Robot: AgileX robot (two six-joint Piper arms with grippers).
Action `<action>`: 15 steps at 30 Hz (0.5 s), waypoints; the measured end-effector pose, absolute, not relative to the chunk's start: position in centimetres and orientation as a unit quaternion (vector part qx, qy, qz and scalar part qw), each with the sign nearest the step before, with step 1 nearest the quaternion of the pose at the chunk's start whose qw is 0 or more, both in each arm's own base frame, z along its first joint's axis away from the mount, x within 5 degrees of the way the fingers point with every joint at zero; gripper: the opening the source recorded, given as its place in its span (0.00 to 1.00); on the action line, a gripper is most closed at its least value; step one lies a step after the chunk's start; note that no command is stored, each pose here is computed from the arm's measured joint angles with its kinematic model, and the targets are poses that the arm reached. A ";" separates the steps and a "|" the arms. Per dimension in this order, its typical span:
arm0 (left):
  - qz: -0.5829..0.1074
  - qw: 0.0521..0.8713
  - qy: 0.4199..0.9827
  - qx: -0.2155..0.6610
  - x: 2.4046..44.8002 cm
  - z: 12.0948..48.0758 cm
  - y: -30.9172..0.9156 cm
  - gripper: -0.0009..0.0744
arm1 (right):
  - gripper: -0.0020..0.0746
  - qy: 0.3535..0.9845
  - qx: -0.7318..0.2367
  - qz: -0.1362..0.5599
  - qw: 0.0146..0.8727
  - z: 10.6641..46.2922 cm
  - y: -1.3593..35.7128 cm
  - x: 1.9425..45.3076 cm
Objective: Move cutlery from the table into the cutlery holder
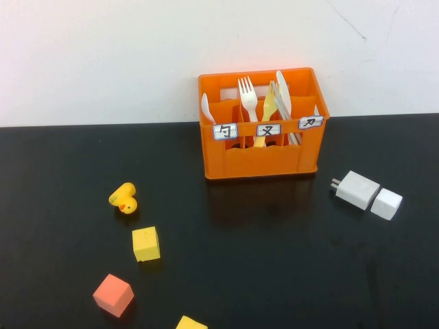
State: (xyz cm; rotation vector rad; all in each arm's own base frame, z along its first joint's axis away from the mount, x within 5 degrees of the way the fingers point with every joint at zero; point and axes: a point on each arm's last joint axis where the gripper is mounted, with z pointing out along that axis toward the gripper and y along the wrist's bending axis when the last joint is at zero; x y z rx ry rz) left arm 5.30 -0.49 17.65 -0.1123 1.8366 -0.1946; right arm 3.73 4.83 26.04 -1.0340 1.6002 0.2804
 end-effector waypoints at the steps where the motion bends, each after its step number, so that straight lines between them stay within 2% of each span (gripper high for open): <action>1: -0.083 0.602 0.793 -0.048 5.3 17.6 -0.5 0.01 | 0.02 0.682 -0.441 0.120 0.571 26.0 4.8 3.7; 15: -0.069 0.603 0.794 -0.029 5.3 17.6 -0.5 0.01 | 0.02 0.682 -0.441 0.120 0.571 26.0 4.8 3.7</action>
